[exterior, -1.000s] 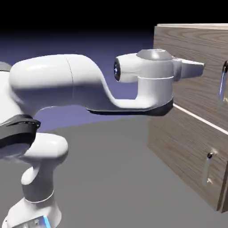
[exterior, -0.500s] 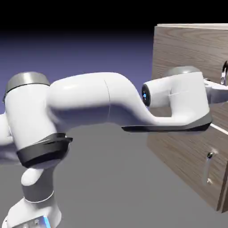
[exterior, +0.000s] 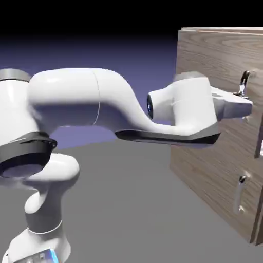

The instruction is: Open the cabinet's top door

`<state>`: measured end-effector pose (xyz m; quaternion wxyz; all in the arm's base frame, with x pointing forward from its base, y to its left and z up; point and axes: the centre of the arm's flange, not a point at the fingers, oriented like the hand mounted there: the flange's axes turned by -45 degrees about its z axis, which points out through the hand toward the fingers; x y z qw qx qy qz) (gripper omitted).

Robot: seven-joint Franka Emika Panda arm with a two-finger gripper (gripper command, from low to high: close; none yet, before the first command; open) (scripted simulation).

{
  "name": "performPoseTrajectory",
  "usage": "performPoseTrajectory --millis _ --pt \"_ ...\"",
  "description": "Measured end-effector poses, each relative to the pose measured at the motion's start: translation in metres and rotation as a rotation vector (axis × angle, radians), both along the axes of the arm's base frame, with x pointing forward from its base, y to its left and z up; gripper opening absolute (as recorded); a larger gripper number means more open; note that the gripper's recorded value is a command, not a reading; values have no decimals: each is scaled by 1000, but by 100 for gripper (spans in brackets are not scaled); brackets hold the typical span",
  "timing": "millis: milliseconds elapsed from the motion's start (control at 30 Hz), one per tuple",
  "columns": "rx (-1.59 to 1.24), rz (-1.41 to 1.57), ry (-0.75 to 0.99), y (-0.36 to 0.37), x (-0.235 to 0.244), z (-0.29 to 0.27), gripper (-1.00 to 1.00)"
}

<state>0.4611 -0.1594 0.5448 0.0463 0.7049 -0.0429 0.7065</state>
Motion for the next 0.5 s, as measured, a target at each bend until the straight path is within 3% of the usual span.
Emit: performPoseTrajectory --millis 500 --pt "0 -241 -1 64 -110 0 -100"
